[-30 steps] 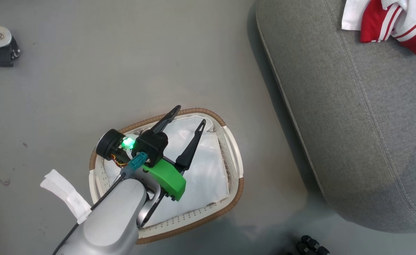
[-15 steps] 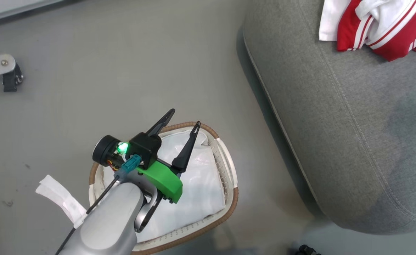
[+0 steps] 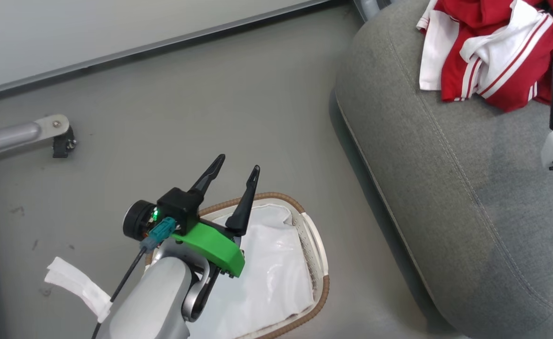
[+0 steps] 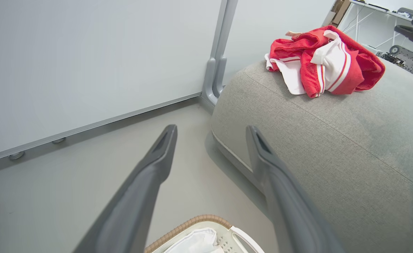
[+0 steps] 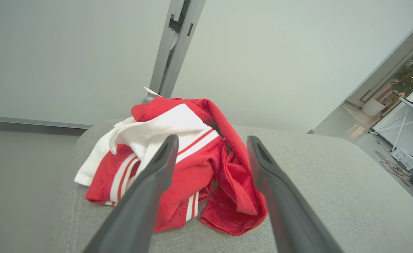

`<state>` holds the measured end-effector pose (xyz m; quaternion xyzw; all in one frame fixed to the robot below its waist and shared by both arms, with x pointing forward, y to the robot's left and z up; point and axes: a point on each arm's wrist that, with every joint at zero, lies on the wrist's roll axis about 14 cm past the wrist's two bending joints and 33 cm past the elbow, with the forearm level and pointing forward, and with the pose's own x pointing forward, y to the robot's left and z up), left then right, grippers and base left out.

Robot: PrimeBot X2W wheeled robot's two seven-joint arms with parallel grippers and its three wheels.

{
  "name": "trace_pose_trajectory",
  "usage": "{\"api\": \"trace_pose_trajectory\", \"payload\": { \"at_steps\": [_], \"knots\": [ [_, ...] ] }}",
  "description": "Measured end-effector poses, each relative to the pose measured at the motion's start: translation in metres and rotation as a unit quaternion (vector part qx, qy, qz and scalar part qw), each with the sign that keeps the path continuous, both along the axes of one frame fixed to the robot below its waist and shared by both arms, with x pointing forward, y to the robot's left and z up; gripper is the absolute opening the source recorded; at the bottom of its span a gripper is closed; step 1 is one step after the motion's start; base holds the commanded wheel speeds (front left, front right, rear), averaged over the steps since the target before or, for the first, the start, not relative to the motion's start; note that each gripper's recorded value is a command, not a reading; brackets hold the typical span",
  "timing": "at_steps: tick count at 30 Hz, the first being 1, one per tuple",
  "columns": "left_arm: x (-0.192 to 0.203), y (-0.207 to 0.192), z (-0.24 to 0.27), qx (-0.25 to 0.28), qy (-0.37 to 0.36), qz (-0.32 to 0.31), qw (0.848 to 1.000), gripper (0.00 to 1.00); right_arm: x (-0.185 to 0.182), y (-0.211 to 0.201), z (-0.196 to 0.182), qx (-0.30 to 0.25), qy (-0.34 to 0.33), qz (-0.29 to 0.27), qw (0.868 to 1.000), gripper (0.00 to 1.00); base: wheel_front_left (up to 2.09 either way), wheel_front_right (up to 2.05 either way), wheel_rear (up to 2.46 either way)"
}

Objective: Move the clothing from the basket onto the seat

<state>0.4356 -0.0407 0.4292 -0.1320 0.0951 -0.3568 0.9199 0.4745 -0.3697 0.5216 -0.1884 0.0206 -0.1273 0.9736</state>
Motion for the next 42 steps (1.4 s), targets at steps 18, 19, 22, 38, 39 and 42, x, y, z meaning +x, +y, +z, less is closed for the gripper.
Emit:
{"api": "trace_pose_trajectory", "payload": {
  "at_steps": [18, 19, 22, 38, 39, 42],
  "knots": [
    [-0.005, 0.158, 0.038, -0.003, -0.03, 0.278, 0.96, 1.0, 0.02, 0.137, 0.028, 0.133, -0.085, 0.131, 0.979, 1.0, 0.0, 0.0, 0.0],
    [-0.009, 0.167, 0.038, -0.003, -0.028, 0.293, 0.956, 1.0, 0.017, 0.145, 0.024, 0.141, -0.082, 0.137, 0.977, 1.0, 0.0, 0.0, 0.0],
    [-0.022, 0.187, 0.032, 0.001, -0.017, 0.323, 0.946, 1.0, 0.008, 0.162, 0.018, 0.163, -0.079, 0.147, 0.972, 1.0, 0.0, 0.0, 0.0],
    [-0.081, 0.221, 0.009, 0.006, 0.024, 0.374, 0.927, 1.0, -0.059, 0.206, -0.037, 0.243, -0.016, 0.172, 0.955, 1.0, 0.0, 0.0, 0.0],
    [-0.084, 0.221, 0.008, 0.004, 0.026, 0.375, 0.926, 1.0, -0.064, 0.207, -0.039, 0.246, -0.014, 0.174, 0.953, 1.0, 0.0, 0.0, 0.0],
    [-0.094, 0.222, 0.008, -0.002, 0.03, 0.381, 0.924, 1.0, -0.076, 0.209, -0.042, 0.248, -0.01, 0.175, 0.953, 1.0, 0.0, 0.0, 0.0]
  ]
}}
